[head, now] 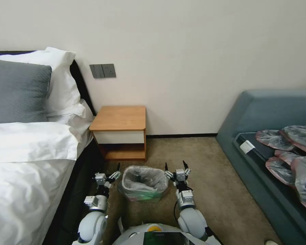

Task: Pick up the garbage bag from the table and place it over the trash can.

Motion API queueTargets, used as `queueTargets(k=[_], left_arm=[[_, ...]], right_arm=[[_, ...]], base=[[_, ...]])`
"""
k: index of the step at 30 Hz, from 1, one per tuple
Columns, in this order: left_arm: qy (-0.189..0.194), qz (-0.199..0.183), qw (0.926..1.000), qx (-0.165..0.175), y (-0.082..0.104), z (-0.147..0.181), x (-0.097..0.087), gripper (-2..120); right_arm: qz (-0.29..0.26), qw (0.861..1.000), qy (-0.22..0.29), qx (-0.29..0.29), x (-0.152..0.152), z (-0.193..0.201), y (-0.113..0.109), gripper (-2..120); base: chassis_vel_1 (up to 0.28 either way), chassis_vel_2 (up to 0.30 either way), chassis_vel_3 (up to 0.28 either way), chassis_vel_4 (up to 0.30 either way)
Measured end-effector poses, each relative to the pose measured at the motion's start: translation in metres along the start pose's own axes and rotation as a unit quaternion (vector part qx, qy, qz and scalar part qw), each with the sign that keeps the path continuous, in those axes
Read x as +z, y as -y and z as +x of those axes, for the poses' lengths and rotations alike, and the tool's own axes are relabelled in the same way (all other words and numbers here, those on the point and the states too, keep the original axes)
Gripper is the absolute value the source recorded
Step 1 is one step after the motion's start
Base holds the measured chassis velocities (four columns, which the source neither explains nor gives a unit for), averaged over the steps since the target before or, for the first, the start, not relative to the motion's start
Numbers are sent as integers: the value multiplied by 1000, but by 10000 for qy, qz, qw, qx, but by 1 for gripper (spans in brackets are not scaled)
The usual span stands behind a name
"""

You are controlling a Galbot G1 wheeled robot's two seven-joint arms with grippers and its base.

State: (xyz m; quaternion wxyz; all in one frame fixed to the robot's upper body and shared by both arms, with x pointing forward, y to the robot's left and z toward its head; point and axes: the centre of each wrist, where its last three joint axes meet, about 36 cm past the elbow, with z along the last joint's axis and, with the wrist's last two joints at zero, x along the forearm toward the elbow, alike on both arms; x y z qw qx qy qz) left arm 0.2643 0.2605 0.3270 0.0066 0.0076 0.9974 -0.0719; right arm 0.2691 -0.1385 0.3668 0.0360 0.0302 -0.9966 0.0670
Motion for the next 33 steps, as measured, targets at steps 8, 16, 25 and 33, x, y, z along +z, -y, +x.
queueTargets(k=[8,16,25,33], left_arm=[[-3,0,10000,-2,0,0,0,99],[-7,1,10000,-2,0,0,0,99],[-7,1,10000,-3,0,0,0,99],[-7,1,10000,-3,0,0,0,99]], right_arm=[[-1,10000,3,-5,0,0,0,100],[-4,10000,4,-8,0,0,0,100],[-4,10000,3,-9,0,0,0,100],[-4,10000,3,-9,0,0,0,100]], base=[[0,0,0,0],[0,0,0,0],[0,0,0,0],[0,0,0,0]])
